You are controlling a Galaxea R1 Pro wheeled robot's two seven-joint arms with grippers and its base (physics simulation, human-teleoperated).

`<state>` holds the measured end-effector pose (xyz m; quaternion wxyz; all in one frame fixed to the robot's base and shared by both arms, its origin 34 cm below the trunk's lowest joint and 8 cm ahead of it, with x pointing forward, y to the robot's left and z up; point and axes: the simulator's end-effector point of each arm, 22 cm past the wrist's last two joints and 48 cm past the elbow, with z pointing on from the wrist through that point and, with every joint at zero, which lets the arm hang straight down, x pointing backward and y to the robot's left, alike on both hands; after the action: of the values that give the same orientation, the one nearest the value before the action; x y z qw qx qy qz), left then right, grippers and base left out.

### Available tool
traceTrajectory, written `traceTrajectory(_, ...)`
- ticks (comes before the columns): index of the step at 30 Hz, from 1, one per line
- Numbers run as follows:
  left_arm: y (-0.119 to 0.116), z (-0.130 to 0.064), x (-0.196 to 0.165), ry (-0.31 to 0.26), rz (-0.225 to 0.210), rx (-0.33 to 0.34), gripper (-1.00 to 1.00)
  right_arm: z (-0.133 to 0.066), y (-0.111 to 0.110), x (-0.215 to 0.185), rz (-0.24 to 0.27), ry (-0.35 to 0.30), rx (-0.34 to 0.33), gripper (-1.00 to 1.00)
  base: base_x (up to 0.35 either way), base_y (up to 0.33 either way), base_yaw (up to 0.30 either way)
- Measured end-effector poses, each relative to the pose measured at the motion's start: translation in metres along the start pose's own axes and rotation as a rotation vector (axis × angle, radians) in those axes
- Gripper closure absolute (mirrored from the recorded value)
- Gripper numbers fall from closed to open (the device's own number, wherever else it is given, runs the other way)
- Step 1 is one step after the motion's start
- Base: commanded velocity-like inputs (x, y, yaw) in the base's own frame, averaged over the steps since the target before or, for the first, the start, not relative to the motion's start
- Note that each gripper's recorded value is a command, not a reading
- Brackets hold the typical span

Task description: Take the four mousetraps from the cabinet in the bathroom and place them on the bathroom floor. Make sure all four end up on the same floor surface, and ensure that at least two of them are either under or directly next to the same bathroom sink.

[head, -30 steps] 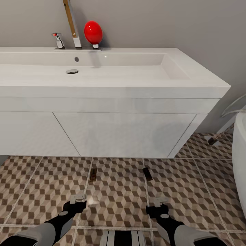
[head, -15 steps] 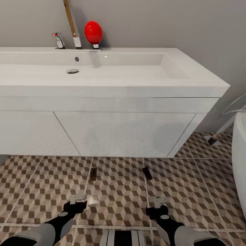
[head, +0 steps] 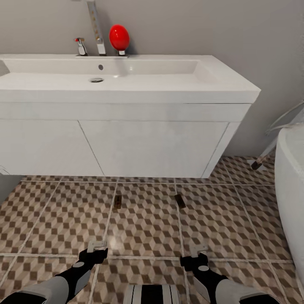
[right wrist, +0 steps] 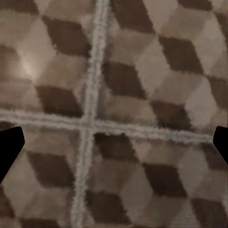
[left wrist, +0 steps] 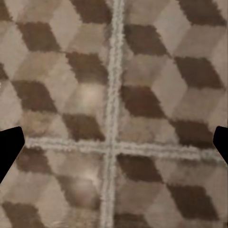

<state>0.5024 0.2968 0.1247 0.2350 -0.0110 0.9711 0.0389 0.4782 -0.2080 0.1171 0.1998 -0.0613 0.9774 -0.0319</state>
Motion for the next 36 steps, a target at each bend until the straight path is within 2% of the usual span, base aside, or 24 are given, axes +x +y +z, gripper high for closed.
traceTrajectory(36,0.0015,0.0,0.0,0.0,0.0,-0.004,-1.0,0.0,0.0007,-0.0006,0.0,-0.003,-0.003,-1.0,-0.344,0.0,0.0)
